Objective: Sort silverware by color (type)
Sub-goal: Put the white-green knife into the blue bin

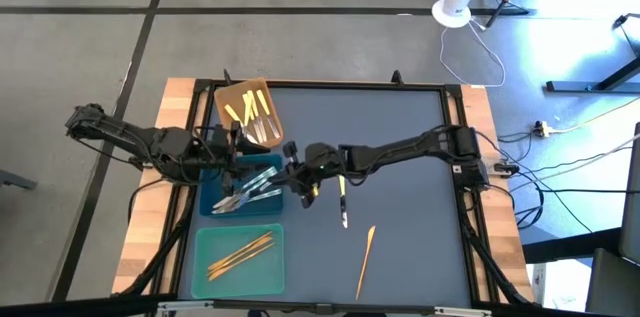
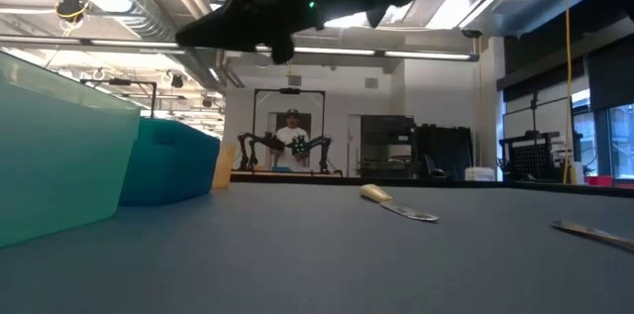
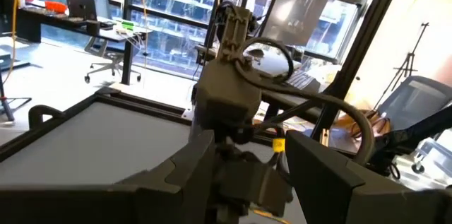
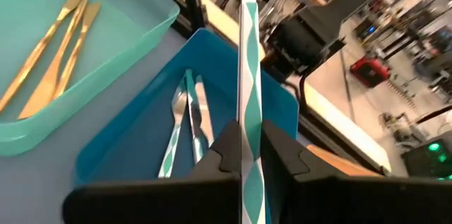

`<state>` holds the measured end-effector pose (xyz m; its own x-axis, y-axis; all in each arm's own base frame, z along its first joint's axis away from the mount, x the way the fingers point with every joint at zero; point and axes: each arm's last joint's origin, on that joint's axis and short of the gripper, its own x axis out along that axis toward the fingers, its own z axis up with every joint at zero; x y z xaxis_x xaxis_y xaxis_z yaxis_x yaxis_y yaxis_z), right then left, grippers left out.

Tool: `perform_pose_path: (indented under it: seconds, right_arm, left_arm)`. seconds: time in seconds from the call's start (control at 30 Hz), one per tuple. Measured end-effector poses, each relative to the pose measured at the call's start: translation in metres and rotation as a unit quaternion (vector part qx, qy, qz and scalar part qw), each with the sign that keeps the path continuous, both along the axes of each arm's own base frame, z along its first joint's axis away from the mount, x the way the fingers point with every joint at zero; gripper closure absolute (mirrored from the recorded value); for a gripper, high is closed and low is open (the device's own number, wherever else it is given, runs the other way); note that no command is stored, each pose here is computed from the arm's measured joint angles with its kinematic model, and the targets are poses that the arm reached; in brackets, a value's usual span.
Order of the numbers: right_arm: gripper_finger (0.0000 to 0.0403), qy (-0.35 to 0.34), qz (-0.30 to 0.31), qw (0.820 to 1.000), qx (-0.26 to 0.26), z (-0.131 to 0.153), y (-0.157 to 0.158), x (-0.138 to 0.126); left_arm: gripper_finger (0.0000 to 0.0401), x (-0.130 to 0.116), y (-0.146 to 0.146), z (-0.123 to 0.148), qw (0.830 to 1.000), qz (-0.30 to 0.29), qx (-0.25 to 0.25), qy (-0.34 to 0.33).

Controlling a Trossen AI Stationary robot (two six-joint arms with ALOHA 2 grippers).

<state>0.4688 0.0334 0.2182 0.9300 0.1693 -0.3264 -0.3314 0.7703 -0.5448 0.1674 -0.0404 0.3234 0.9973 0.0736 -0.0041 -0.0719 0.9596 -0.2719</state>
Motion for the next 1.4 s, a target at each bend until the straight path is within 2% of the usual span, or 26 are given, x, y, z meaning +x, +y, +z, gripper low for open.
perform_pose_path:
  seconds: [0.2, 0.6, 1.13, 1.4]
  right_arm:
    - [0.0388, -0.025, 0.013, 1.000, 0.005, -0.020, -0.007, 0.011]
    - [0.0388, 0.001, -0.003, 1.000, 0.003, -0.053, -0.021, 0.018]
    - [0.0388, 0.002, -0.005, 1.000, 0.001, -0.054, -0.021, 0.018]
    - [0.0388, 0.001, -0.035, 0.999, -0.010, -0.054, -0.023, 0.019]
  left_arm:
    - [0.0232, 0.000, 0.000, 0.000, 1.000, 0.000, 0.000, 0.000]
    - [0.0231, 0.000, 0.000, 0.000, 1.000, 0.000, -0.001, 0.000]
    - [0.0231, 0.000, 0.000, 0.000, 1.000, 0.000, -0.002, 0.000]
    - [0.0232, 0.000, 0.000, 0.000, 1.000, 0.001, -0.002, 0.000]
